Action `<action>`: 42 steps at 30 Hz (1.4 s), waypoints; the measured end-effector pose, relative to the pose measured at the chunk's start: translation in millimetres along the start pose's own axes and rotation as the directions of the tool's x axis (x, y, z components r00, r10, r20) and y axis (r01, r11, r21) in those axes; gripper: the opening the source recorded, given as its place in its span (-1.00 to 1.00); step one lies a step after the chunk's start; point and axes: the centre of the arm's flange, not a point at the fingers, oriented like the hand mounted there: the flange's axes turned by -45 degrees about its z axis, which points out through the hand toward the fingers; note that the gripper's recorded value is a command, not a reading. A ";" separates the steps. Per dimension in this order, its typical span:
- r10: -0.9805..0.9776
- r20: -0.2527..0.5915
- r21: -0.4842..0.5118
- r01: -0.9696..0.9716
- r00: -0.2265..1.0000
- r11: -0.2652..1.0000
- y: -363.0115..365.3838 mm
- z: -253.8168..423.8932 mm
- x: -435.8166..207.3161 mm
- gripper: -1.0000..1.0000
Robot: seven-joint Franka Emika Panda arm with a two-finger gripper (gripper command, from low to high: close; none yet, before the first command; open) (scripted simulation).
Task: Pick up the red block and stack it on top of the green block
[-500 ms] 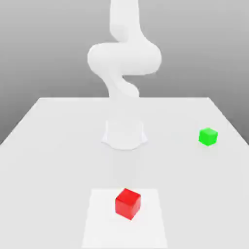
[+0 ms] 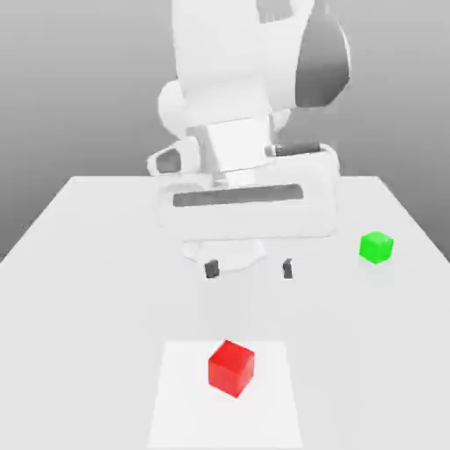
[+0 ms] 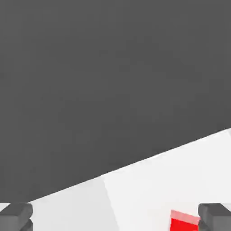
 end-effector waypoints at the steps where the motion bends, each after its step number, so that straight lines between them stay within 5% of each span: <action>1: 0.026 0.020 -0.030 -0.025 0.999 0.999 6.1 18.4 -8.1 0.00; 5: 0.121 0.057 -0.147 -0.111 0.991 0.983 35.0 73.4 -35.8 0.00; 15: 0.122 0.058 -0.161 -0.112 0.991 0.981 43.8 133.3 -44.0 0.00; 16: 0.124 0.060 -0.162 -0.113 0.990 0.980 45.4 140.0 -46.0 -1.00; 34: 0.124 0.059 -0.161 -0.113 0.991 0.980 36.2 82.5 -41.3 -1.00; 42: -0.356 0.152 -0.058 0.368 0.922 0.928 -49.3 76.5 -107.8 -1.00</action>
